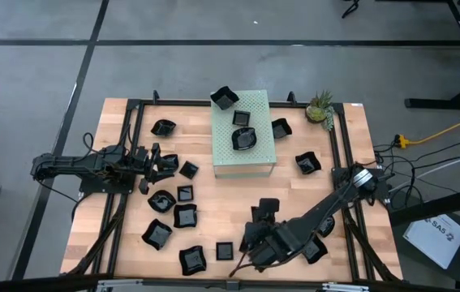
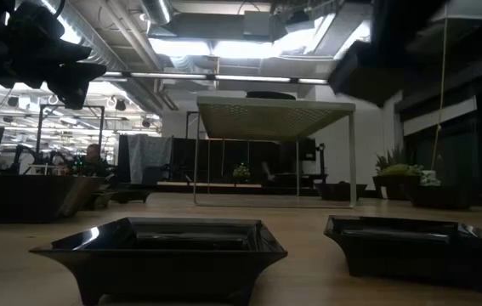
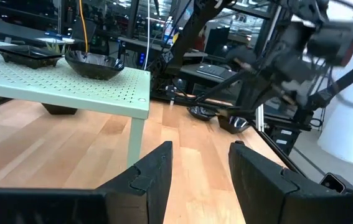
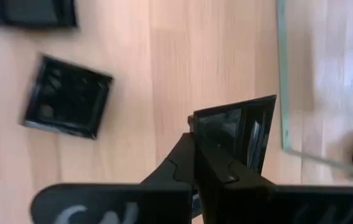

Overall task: Pick & Place Mini shaped plates
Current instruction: Stack the black square plate on top of the black square plate on the shelf, then stack the black distorted square plate on top of the black distorted square plate on the shelf

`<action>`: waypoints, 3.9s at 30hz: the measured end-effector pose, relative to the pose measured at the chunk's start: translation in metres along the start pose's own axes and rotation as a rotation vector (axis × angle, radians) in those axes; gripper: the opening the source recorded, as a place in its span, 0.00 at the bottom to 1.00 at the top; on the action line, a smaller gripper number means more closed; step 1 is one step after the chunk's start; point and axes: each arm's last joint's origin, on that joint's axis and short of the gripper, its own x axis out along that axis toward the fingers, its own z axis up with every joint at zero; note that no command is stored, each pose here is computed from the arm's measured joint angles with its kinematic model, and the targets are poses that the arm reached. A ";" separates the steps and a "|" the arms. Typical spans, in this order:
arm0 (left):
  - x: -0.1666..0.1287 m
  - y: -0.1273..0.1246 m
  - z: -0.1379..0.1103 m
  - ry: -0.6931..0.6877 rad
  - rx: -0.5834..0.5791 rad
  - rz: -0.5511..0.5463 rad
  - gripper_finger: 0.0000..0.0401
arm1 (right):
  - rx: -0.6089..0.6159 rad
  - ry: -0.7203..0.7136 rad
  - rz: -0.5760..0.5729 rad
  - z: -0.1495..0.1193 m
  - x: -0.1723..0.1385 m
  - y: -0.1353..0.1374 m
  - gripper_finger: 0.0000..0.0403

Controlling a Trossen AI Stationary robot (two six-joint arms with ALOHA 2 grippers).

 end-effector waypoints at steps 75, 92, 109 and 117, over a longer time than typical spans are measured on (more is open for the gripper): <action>0.000 0.000 0.000 0.000 0.000 0.001 0.38 | 0.284 -0.095 -0.224 0.058 0.080 -0.325 0.01; 0.000 0.000 0.000 0.000 0.000 0.000 0.38 | 0.290 0.003 -0.219 0.049 0.091 -0.330 0.09; 0.000 0.000 0.000 0.000 0.000 0.001 0.38 | 0.289 -0.002 -0.220 0.048 0.084 -0.331 0.24; 0.000 0.000 0.000 0.000 0.000 0.001 0.38 | 0.288 -0.019 -0.220 0.049 0.064 -0.333 0.31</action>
